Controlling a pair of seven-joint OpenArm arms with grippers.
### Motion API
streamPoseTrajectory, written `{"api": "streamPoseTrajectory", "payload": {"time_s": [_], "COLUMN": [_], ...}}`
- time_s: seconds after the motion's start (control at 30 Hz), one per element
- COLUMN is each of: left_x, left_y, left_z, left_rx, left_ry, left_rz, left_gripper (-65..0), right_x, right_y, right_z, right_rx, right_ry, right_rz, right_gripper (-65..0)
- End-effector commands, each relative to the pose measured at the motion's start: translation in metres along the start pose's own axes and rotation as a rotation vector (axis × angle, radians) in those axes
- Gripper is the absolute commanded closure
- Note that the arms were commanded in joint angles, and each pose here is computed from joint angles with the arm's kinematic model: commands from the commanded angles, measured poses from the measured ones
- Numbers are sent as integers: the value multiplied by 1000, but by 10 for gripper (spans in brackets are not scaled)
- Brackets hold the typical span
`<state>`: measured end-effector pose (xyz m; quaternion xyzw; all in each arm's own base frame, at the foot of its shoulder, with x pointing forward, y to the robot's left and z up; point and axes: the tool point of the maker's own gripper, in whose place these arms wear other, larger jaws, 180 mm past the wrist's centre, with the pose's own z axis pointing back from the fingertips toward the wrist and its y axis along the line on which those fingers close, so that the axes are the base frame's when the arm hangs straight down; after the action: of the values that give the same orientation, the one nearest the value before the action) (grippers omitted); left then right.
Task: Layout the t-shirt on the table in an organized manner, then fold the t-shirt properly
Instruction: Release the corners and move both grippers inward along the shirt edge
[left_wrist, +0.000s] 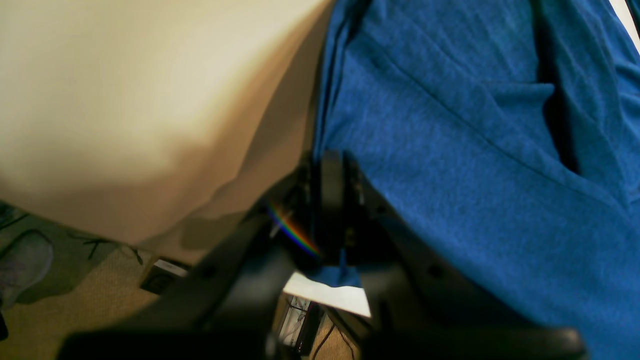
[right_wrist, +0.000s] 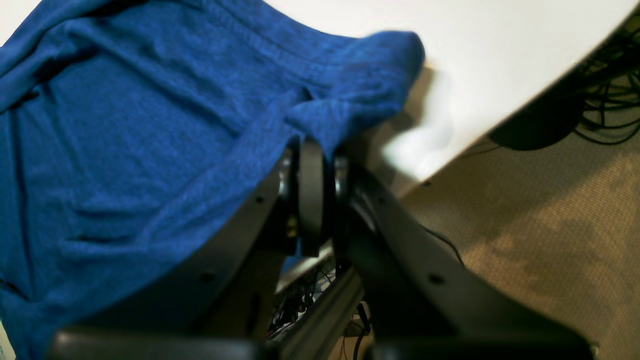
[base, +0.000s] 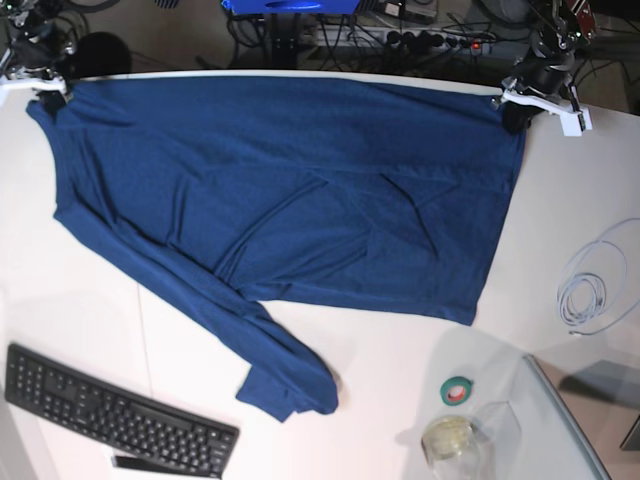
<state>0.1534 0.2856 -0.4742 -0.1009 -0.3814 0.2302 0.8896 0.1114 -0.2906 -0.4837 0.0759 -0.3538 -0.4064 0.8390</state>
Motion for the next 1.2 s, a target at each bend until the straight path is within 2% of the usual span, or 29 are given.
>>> {"api": "streamPoseTrajectory", "payload": {"time_s": [0.0, 0.1, 0.17, 0.23, 0.37, 0.4, 0.43, 0.53, 0.6, 0.67, 0.73, 0.8, 0.87, 0.93, 0.97, 1.03, 1.13, 1.17], "left_x": [11, 12, 12, 12, 6, 6, 8, 12, 20, 29, 35, 48, 66, 80, 85, 93, 86, 83], "left_y": [0, -1, -1, 0, 5, 4, 3, 4, 2, 0, -2, 4, 6, 3, -1, -9, -27, -29], "left_z": [2, 2, 2, 3, 7, 8, 10, 15, 17, 17, 18, 24, 28, 31, 31, 30, 11, 6], "left_rx": [-7, -9, -9, -6, 7, 5, 5, 9, 8, 3, 0, 22, 34, 35, 30, 19, 11, 21], "left_ry": [-36, -40, -40, -40, -28, -27, -31, -41, -59, -82, -96, -129, -175, -210, -222, -224, -154, -131], "left_rz": [-10, -11, -11, -10, -7, -13, -20, -38, -52, -65, -77, -81, -92, -108, -119, -171, -296, -334], "left_gripper": [0, 0, 0, 0, 0, -31, -133, -388, -504, -556, -569, -569, -559, -522, -481, -352, -30, 0], "right_x": [12, 10, 4, 8, 18, 21, 24, 33, 42, 52, 62, 79, 86, 95, 95, 99, 99, 97], "right_y": [0, 0, 0, 3, 10, 12, 13, 19, 24, 29, 36, 43, 61, 78, 88, 102, 125, 131], "right_z": [3, 3, 3, 4, 7, 7, 8, 10, 13, 15, 17, 14, -1, -19, -30, -45, -59, -64], "right_rx": [9, 9, 9, 14, 27, 30, 32, 41, 49, 57, 68, 79, 96, 86, 83, 62, 75, 82], "right_ry": [-39, -27, 2, -5, -29, -37, -45, -69, -90, -115, -137, -148, -130, -95, -71, -40, -72, -79], "right_rz": [8, 8, 8, 17, 37, 42, 47, 65, 84, 105, 126, 197, 309, 502, 604, 803, 1021, 1073], "right_gripper": [-11, -21, -59, -141, -359, -407, -438, -446, -446, -446, -446, -446, -446, -446, -446, -446, -446, -446]}}
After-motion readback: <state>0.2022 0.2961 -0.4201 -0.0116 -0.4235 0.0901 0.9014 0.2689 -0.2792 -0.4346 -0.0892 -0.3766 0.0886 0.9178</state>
